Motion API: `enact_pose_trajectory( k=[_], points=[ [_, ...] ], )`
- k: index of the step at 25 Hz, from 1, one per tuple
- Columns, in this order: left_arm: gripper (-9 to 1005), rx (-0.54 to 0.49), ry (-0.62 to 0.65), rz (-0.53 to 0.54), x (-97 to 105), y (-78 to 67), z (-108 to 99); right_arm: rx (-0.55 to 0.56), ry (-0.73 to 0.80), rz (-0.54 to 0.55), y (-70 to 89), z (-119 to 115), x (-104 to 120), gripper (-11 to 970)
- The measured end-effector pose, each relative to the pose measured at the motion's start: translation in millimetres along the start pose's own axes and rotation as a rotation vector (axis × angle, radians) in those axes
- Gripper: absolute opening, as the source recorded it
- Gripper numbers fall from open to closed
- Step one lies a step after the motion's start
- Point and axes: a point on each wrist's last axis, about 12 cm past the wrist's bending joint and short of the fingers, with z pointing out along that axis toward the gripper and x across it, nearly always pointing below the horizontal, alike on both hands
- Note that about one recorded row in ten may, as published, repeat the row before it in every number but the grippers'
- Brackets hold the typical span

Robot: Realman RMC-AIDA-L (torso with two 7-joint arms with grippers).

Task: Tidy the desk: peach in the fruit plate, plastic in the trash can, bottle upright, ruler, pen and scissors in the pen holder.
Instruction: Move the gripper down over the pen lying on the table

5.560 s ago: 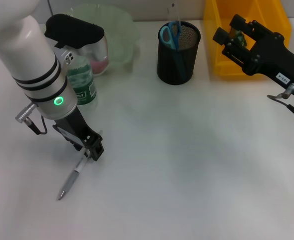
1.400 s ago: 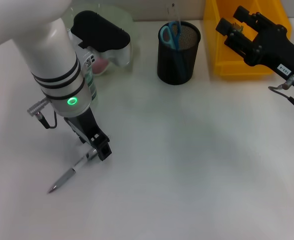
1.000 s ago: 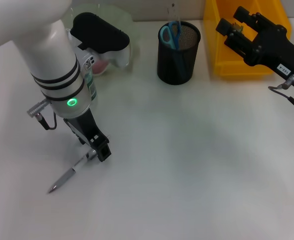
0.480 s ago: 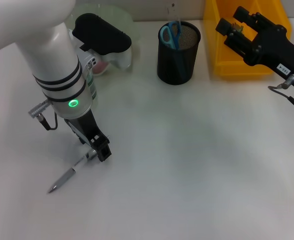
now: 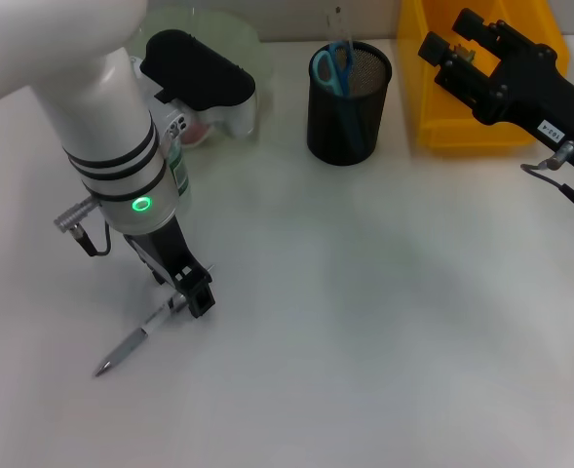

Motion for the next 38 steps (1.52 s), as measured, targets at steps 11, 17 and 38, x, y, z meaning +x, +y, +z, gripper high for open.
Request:
enact_pose_trajectory(
  k=[11, 17, 38],
  points=[
    [622, -0.008, -0.002, 0.005, -0.9, 0.4, -0.2, 0.004, 0.004, -0.002, -0.9, 1.6, -0.1, 616],
    [601, -0.014, 0.011, 0.015, -0.4, -0.7, 1.0, 0.008, 0.010, -0.004, -1.9, 3.8, -0.2, 616],
    [387, -0.010, 0.004, 0.017, -2.9, -1.7, 0.0, 0.015, 0.005, -0.004, -3.1, 4.1, -1.2, 616]
  ],
)
